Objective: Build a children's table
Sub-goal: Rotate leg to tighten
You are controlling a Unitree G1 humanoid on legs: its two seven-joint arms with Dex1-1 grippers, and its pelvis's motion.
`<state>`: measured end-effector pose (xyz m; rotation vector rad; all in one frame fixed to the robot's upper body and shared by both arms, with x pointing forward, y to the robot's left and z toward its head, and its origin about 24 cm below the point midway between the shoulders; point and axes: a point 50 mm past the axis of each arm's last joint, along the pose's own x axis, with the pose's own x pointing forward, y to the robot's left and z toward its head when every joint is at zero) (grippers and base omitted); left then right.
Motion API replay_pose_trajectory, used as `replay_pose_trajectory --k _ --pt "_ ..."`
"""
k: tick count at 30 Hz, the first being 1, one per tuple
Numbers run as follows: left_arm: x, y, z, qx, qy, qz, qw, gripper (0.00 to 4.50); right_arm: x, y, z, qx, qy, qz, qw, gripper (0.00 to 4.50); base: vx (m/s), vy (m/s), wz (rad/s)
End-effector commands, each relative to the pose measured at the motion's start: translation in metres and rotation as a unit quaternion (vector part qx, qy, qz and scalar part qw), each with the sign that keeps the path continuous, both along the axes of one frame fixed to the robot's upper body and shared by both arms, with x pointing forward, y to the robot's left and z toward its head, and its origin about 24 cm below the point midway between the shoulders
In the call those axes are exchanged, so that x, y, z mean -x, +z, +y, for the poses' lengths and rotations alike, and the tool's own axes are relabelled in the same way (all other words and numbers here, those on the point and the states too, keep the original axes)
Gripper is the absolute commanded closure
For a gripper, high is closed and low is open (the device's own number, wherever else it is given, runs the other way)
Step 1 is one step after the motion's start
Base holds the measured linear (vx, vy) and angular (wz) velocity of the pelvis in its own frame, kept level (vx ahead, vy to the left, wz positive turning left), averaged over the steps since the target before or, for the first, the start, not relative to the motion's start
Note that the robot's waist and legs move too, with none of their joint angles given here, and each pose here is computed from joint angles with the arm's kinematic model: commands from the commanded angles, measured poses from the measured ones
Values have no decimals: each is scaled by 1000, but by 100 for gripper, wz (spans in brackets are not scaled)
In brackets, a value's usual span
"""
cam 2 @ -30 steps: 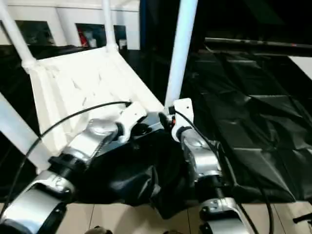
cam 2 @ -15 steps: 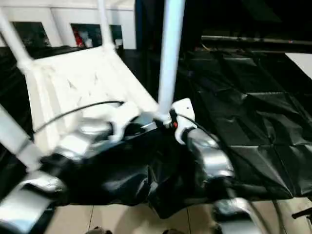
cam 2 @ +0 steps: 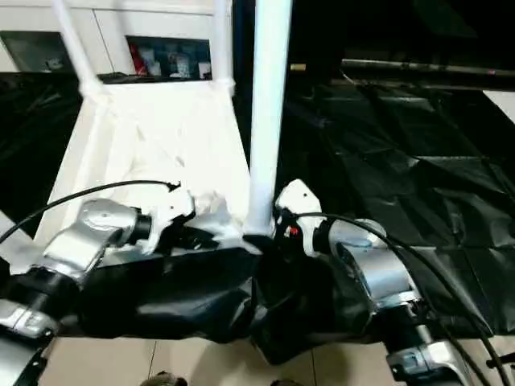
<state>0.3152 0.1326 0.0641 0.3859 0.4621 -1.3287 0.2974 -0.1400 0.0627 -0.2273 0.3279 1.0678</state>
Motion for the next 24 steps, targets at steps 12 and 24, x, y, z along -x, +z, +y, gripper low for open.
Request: replay_pose_trajectory --k 12,24 --pt "4 4 -10 25 -24 -4 999 450 -1 3 5 -16 11 8 1000 142 0 0 0" --pt "1 0 -12 23 -4 -8 1000 450 -1 -3 11 -64 -19 17 998 177 0 0 0"
